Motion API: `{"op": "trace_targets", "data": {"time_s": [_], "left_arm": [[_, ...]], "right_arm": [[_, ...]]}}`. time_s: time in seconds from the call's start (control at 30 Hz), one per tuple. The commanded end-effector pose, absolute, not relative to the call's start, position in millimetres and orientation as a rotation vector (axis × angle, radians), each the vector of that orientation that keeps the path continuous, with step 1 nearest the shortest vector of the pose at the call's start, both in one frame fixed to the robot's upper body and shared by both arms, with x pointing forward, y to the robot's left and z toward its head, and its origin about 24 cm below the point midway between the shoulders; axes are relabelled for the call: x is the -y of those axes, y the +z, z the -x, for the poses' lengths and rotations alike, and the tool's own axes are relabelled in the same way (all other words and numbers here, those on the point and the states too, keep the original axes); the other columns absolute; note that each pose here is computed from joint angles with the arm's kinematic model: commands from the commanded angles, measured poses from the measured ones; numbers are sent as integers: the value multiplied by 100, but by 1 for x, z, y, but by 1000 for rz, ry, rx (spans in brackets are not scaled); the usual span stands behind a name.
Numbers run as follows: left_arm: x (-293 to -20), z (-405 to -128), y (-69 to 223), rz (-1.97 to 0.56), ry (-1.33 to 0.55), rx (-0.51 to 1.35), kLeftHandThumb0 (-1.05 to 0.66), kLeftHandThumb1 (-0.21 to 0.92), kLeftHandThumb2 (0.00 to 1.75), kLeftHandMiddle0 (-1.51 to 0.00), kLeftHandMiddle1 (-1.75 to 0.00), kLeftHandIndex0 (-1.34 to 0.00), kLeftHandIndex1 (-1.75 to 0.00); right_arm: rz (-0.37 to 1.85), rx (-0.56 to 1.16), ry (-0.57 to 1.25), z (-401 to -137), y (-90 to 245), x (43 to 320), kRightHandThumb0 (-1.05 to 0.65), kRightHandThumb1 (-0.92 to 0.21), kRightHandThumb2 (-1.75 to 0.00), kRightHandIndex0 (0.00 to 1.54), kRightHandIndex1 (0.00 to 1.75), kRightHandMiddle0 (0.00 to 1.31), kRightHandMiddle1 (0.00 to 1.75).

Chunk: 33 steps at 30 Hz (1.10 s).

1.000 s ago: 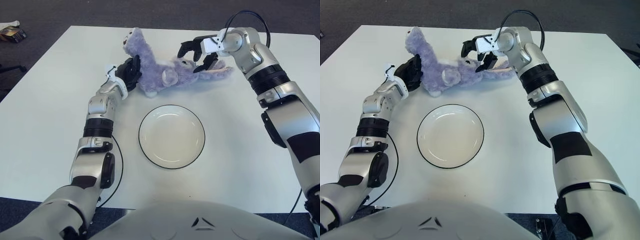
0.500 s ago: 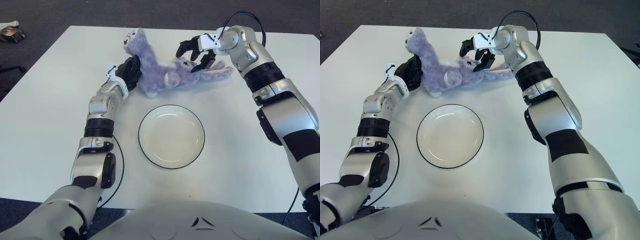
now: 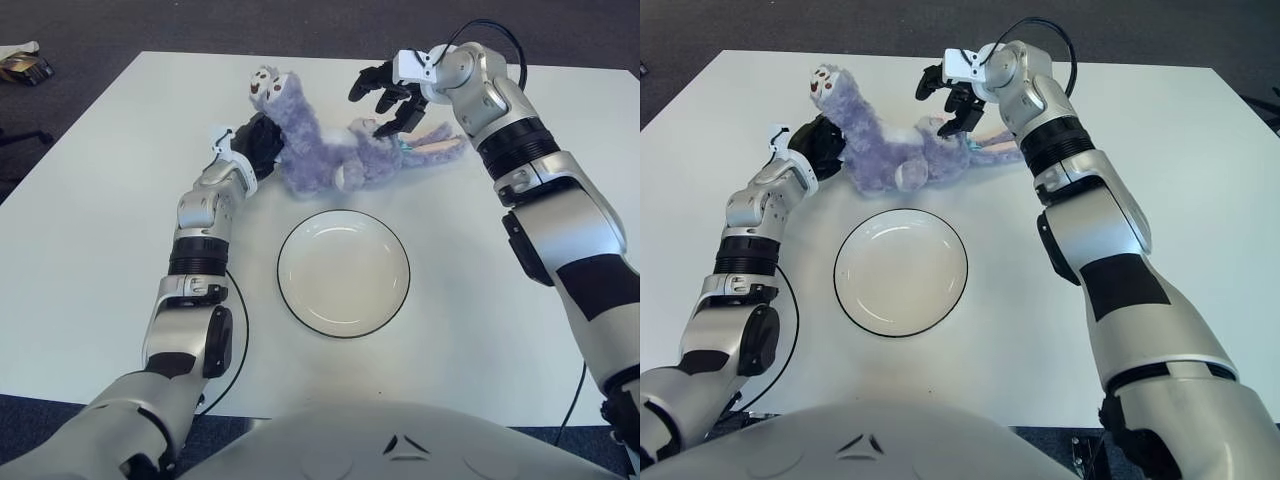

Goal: Put the doll into the plate.

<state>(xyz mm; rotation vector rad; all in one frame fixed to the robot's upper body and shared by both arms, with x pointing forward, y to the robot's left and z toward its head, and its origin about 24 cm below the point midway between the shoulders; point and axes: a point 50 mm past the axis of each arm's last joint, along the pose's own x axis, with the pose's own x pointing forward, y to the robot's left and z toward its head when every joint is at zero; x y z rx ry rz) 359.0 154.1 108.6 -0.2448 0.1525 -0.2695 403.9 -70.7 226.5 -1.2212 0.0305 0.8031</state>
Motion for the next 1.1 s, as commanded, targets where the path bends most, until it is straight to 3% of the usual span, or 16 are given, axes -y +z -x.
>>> {"op": "trace_targets", "data": {"time_s": [0.0,0.5,0.73,1.07], "left_arm": [[-156,-357,105,236,-256,-163,-70,92,73,-35,-148,0,-86],[-156,-356,106,245,-262,-158,-70,92,73,-43,-153,0,-69],[-157,-356,108,256,-256,-148,-68,92,72,-43,-151,0,-58],[-157,-354,112,223,-238,-108,-69,92,76,-38,-146,0,-56]], "right_arm": [[1208,2,781,-405,239,68,-64,-51,-78,24,57,0,59],[1234,-42,859,-407,224,64,-62,-52,-78,21,68,0,63],[1242,-87,927,-406,213,64,-71,-62,-69,22,67,0,49],[1236,-140,1038,-402,195,62,-75,-75,-58,19,57,0,42]]}}
